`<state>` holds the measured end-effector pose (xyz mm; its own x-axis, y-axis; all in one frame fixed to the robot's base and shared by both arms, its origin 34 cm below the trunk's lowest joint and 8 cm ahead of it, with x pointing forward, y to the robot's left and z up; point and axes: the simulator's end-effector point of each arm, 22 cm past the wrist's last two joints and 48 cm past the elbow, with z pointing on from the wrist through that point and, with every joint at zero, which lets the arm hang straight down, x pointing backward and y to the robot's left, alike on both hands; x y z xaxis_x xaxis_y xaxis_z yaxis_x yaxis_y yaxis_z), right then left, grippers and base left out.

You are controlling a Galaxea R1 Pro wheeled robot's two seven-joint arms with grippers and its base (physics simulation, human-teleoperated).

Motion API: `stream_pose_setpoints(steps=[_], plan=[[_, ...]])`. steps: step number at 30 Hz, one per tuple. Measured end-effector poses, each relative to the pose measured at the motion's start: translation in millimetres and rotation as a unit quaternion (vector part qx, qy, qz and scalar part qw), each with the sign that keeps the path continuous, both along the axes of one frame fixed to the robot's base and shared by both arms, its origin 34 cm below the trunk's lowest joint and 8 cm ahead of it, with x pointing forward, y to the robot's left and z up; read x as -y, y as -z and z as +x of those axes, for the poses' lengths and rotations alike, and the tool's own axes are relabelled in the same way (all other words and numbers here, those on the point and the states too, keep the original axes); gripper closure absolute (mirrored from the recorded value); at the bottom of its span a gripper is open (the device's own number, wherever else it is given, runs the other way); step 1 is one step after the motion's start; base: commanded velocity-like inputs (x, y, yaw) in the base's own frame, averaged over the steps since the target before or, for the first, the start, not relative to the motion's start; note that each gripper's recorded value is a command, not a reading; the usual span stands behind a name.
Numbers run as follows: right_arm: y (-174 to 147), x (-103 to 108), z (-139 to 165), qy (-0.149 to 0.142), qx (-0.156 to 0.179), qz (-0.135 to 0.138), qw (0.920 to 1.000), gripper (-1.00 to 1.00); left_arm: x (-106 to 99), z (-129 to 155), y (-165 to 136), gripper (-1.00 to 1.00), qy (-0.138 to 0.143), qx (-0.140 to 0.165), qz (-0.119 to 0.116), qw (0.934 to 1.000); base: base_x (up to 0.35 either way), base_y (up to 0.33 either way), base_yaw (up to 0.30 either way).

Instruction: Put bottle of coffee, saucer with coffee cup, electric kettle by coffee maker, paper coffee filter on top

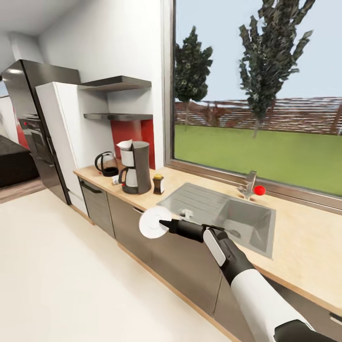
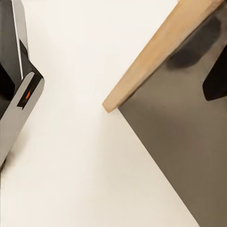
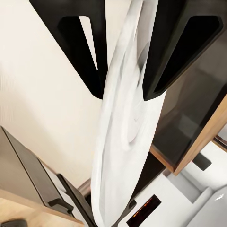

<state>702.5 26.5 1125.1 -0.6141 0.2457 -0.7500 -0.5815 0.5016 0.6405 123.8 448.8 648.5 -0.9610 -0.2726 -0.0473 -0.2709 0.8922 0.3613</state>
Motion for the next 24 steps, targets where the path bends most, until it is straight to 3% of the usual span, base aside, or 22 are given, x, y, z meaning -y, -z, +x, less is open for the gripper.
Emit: stream_pose_setpoints(steps=[17, 24], plan=[[2, 1, 0, 0.001, -0.002, -0.001, 1.0000, 1.00, 1, 0, 0, -1.00, 0.000, 0.001, -0.001, 1.0000, 0.243, 0.248, 0.000], [19, 3, -1, 0.004, -0.023, -0.005, 0.9997, 1.00, 1, 0, 0, -1.00, 0.000, 0.001, -0.001, 1.0000, 0.262, 0.242, 0.000]])
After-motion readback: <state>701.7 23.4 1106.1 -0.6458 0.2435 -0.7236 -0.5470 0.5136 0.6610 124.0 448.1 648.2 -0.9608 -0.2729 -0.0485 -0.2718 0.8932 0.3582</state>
